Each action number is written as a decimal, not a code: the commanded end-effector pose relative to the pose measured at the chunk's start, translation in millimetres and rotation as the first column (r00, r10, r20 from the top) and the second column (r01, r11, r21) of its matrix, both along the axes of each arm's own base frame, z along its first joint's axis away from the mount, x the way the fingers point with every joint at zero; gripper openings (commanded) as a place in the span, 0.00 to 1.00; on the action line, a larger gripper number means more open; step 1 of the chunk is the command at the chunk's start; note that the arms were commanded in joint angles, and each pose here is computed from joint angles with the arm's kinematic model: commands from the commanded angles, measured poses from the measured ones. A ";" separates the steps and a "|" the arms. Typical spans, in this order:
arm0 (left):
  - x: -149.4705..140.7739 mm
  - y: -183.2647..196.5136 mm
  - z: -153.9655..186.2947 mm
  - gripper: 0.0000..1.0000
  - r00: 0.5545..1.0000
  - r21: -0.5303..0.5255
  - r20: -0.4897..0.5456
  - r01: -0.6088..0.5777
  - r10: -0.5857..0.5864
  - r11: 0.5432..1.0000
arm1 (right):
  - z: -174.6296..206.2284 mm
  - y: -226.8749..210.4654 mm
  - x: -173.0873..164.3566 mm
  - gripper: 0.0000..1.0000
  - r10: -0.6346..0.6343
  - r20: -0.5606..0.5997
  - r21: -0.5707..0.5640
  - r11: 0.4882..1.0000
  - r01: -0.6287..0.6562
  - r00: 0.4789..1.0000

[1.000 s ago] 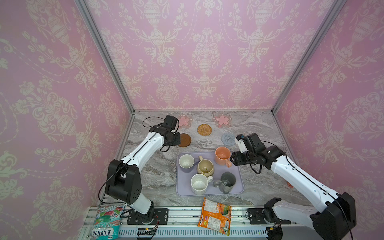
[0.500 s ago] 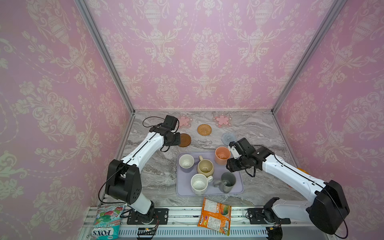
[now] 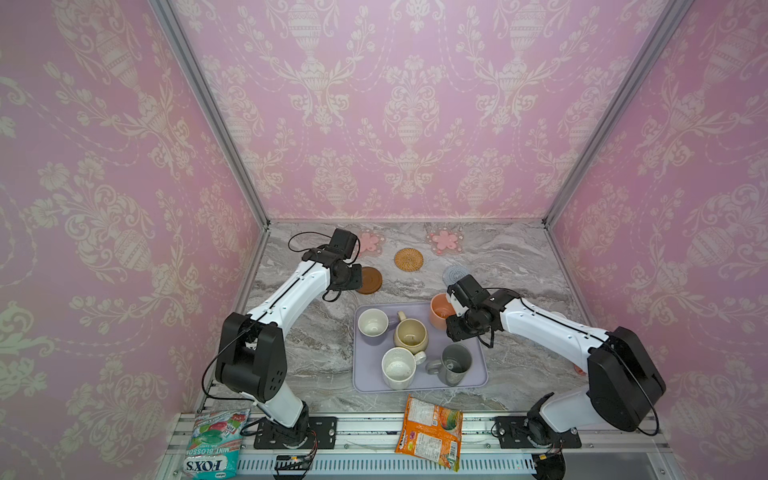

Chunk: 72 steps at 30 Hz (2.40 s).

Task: Place cups on coasters
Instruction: Pick up the cup from the tray, then place the cup on the coaster.

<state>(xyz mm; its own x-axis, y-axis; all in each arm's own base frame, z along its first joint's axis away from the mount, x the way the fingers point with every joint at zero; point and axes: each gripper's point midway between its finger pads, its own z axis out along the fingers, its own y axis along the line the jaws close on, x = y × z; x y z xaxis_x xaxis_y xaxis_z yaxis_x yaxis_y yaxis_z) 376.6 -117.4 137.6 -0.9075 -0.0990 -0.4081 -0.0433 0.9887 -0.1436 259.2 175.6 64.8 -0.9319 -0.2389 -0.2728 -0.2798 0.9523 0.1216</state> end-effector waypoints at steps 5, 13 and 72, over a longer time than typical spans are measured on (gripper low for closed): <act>2.1 -4.3 -0.5 0.36 1.000 0.008 -0.016 0.025 -0.025 1.000 | 7.9 3.7 12.8 0.38 0.010 0.051 -0.017 1.000 -0.009 0.999; 3.3 -7.6 -1.9 0.36 0.999 -0.008 -0.022 0.026 -0.026 1.000 | 5.6 -9.3 13.2 0.25 -0.017 0.074 -0.070 0.997 0.023 0.997; 28.4 -3.9 -23.9 0.37 0.998 0.065 -0.056 0.040 -0.036 0.997 | 103.2 -28.3 170.3 0.00 -0.095 0.346 -0.057 0.991 0.122 0.933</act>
<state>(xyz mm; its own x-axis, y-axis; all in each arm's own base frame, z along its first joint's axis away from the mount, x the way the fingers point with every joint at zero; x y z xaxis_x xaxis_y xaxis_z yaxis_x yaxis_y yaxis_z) 399.8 -124.7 113.3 -0.9307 -0.0658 -0.3599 -0.0268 0.9933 -0.1123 404.7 144.7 143.8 -0.8553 -0.1596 -0.4929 -0.1714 0.9850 -0.0216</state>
